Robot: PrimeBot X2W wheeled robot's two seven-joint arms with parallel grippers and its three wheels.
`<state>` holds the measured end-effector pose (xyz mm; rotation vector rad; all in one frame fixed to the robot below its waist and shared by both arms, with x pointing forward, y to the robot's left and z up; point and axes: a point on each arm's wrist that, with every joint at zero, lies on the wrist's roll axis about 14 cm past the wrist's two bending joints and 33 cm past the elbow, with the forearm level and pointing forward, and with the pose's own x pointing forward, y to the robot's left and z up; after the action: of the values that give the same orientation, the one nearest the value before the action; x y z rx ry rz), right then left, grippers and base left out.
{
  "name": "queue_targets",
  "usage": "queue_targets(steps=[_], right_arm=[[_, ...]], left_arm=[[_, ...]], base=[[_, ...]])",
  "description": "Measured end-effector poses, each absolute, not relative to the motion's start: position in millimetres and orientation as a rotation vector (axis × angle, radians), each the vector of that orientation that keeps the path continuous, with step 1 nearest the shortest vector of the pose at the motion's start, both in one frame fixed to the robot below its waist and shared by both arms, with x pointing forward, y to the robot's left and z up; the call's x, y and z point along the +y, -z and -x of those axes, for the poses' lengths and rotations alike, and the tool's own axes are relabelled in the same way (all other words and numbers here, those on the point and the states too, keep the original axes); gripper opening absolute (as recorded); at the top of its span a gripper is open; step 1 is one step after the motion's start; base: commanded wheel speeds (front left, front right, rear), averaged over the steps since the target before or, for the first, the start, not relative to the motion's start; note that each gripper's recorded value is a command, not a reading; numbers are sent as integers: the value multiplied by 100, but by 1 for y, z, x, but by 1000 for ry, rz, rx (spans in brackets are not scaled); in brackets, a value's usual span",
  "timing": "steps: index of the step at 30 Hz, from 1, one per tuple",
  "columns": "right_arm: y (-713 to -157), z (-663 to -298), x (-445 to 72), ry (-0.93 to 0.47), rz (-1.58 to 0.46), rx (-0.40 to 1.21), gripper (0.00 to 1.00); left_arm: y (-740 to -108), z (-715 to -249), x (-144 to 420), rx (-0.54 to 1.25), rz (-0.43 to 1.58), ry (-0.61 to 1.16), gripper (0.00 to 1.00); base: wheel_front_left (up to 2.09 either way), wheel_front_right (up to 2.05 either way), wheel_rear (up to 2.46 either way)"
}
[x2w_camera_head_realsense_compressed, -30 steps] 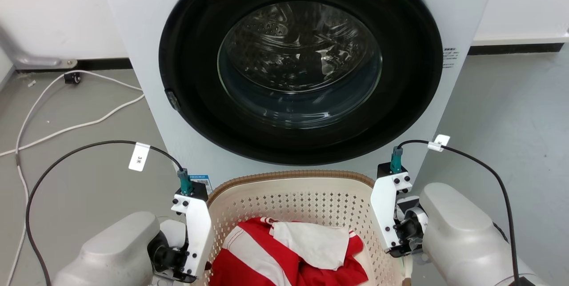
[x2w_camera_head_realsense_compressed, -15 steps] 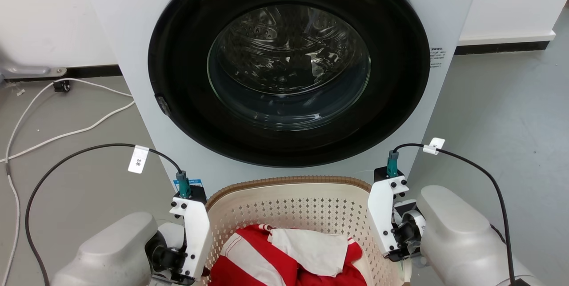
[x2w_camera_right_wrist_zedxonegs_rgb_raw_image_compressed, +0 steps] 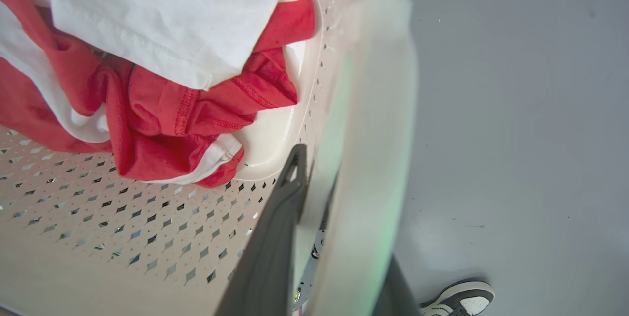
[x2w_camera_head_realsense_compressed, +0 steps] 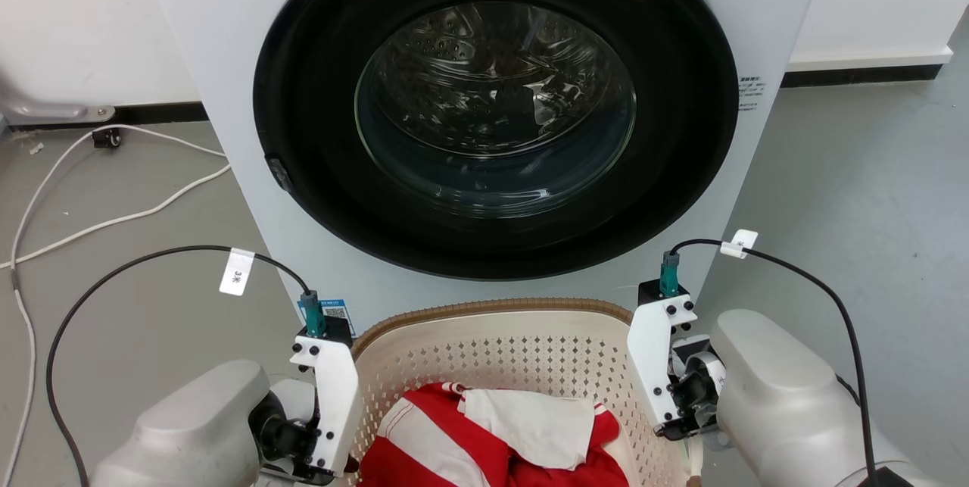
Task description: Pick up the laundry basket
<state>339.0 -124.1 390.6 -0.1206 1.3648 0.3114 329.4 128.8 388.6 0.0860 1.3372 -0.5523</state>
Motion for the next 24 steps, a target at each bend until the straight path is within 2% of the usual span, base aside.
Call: queue_targets(steps=[24], right_arm=[[-390, -343, -125, -307, 112, 1368, 0]], left_arm=[[-385, -331, 129, 1355, -86, 554, 0]], base=[[0, 0, 0]])
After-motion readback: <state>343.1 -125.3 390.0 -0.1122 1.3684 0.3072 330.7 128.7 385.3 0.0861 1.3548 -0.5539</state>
